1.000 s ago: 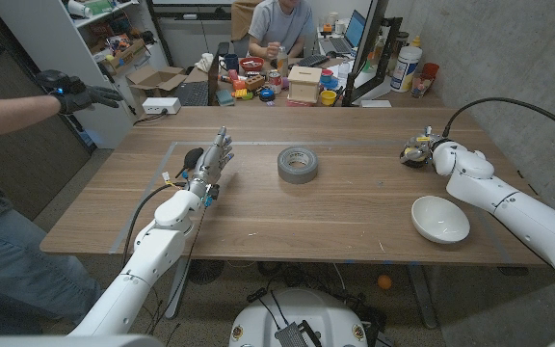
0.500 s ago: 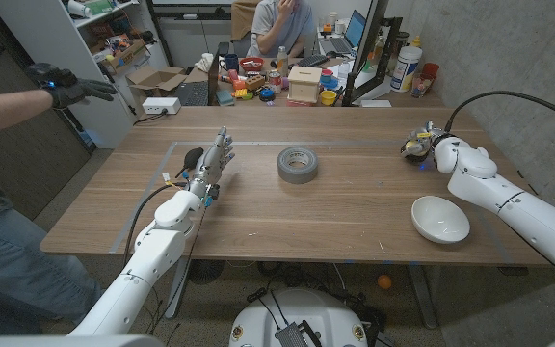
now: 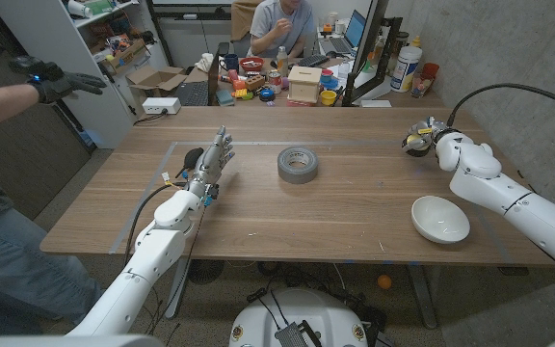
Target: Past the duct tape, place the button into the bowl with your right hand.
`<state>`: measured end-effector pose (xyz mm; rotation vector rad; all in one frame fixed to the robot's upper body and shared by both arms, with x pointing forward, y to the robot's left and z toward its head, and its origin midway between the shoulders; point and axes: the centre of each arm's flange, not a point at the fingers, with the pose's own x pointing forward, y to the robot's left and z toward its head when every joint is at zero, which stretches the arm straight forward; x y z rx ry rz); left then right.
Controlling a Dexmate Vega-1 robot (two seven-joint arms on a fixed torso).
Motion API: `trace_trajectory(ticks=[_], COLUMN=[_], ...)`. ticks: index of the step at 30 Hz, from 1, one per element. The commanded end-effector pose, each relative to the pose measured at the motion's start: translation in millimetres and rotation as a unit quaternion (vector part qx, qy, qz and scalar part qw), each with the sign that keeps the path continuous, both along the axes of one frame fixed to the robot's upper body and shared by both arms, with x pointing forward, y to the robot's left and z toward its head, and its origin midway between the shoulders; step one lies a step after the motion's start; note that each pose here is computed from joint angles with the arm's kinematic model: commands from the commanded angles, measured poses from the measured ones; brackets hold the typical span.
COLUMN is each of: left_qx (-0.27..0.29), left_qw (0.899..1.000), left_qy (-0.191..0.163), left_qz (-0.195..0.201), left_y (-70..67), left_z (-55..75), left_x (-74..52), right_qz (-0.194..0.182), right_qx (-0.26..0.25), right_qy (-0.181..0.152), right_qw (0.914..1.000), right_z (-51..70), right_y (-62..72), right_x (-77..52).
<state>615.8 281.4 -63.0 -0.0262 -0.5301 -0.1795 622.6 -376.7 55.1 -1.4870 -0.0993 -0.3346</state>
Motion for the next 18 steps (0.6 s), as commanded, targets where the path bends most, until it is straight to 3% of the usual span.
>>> trace_trajectory(ticks=[1, 18], left_qx=[-0.004, 0.007], left_qw=[1.0, 1.0], left_qy=[-0.003, -0.011], left_qz=[-0.011, -0.026], left_y=[1.8, 5.7], left_z=[-1.3, 10.3], left_x=[5.6, 10.4], right_qz=[0.005, -0.004], right_qx=[-0.01, -0.007], right_qy=[-0.006, -0.012], right_qw=[0.9999, 0.9999], right_z=[3.1, -6.2], right_y=[10.7, 19.8], right_x=[-19.5, -52.4])
